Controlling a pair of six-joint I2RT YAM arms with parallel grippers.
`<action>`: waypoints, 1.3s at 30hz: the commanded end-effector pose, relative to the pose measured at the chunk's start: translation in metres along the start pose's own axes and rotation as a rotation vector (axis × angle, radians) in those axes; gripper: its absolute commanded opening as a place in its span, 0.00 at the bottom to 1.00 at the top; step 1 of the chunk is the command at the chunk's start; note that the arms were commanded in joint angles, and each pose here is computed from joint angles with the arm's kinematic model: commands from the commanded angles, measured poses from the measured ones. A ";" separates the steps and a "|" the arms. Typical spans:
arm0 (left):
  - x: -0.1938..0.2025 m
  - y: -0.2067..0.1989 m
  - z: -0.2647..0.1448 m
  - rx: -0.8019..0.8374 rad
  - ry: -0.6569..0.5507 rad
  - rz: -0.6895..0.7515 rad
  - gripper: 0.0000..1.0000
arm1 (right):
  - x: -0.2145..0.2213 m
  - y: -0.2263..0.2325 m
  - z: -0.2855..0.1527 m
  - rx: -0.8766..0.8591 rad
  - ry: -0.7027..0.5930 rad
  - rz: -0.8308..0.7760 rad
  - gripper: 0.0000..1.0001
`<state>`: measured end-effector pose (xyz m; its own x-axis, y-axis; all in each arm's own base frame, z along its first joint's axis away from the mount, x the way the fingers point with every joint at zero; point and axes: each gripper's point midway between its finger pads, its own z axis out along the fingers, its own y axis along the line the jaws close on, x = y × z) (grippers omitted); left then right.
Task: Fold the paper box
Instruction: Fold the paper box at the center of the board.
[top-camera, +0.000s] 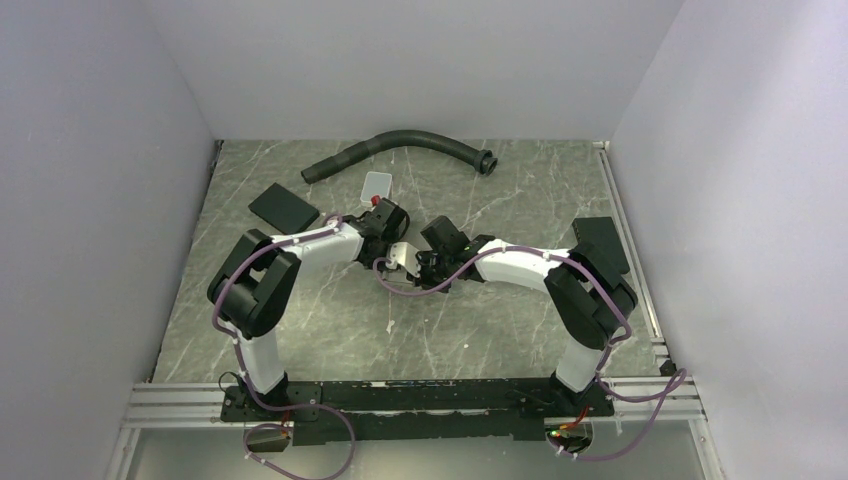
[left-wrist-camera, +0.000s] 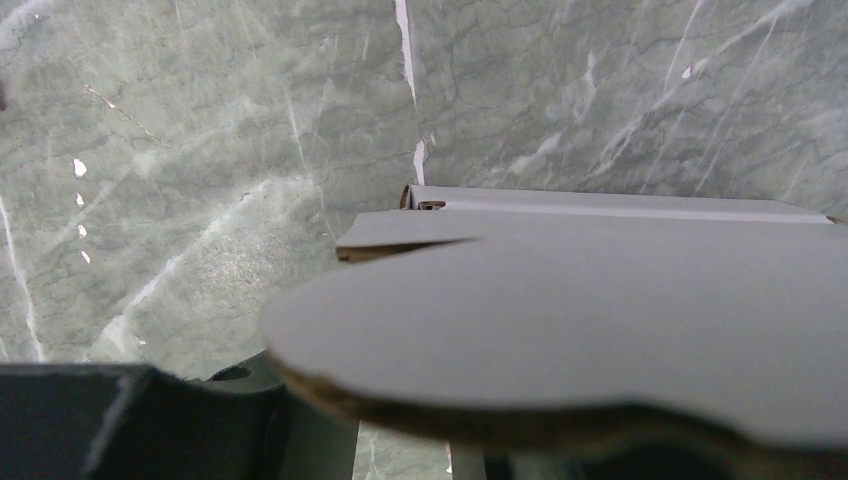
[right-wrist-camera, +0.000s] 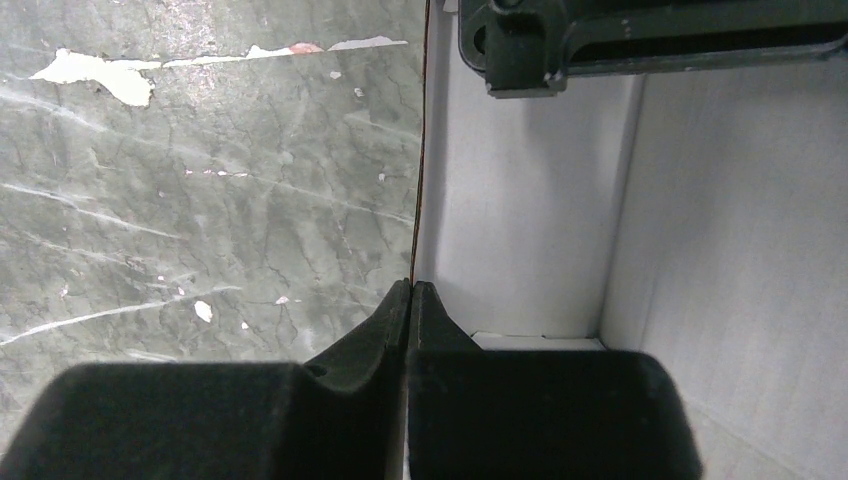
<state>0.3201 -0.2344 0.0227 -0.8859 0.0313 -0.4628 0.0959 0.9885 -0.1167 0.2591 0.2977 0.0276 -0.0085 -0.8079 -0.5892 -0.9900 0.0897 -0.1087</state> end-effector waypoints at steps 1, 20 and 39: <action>-0.003 -0.008 -0.012 0.011 -0.035 -0.007 0.37 | -0.019 0.010 0.010 -0.045 -0.057 -0.039 0.00; -0.021 -0.015 -0.032 0.078 -0.126 -0.040 0.41 | -0.024 0.008 0.008 -0.032 -0.067 -0.032 0.02; -0.007 -0.001 -0.017 0.001 -0.066 0.002 0.39 | -0.026 0.008 0.006 -0.027 -0.072 -0.033 0.09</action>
<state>0.3150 -0.2247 0.0397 -0.8584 -0.0037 -0.5129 0.0730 0.9889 -0.1293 0.2484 0.3084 0.0280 0.0121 -0.7960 -0.6051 -0.9942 0.0552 -0.0925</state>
